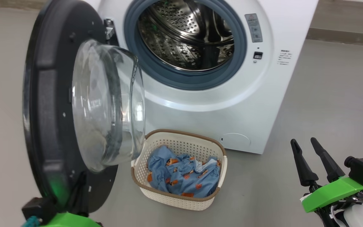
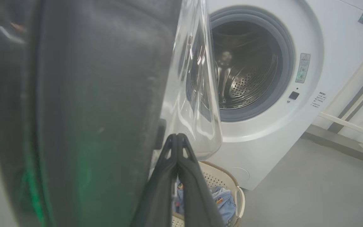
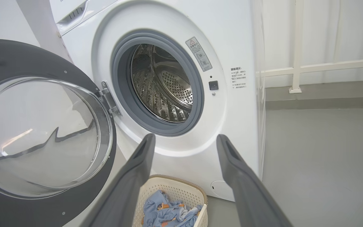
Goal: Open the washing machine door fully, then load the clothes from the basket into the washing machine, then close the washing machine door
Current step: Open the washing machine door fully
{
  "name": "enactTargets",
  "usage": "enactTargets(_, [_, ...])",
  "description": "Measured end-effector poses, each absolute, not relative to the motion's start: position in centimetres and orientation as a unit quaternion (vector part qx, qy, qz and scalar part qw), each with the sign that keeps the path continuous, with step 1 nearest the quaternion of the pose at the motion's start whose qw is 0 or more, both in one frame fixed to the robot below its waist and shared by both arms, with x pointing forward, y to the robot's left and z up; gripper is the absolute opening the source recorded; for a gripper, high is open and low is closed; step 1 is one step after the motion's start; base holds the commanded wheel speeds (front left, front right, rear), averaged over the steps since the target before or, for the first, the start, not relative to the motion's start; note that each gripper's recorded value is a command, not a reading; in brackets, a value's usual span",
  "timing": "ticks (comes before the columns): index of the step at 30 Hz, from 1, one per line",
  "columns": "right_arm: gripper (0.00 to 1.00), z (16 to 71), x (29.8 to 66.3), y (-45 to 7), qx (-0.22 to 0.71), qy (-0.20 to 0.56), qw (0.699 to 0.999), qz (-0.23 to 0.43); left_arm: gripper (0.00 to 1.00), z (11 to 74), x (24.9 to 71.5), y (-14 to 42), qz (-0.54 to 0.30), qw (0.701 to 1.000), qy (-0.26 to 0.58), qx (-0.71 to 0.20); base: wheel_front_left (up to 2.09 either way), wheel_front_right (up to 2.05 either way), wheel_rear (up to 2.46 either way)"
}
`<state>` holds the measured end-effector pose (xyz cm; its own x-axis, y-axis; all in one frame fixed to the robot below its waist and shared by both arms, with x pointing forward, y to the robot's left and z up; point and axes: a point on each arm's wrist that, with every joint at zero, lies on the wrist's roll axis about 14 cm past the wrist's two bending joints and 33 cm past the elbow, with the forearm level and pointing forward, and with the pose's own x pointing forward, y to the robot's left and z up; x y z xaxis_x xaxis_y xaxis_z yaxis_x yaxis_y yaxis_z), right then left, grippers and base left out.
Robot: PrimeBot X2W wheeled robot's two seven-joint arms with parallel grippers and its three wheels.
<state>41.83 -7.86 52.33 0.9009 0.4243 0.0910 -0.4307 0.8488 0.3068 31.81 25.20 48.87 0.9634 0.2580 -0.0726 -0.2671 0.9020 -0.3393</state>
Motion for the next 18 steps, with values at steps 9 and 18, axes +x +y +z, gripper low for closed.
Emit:
enactTargets(9, [1.00,52.1,42.4,-6.0,0.163,-0.003,0.956,0.242,0.00,48.0,29.6,30.8,0.200,0.966,0.053,-0.154,0.00,0.00,0.00])
enactTargets(18, [1.00,51.2,42.9,-4.8,0.171,0.009,0.952,0.252,0.00,47.7,29.3,35.7,0.237,0.958,0.086,-0.136,0.00,0.00,0.00])
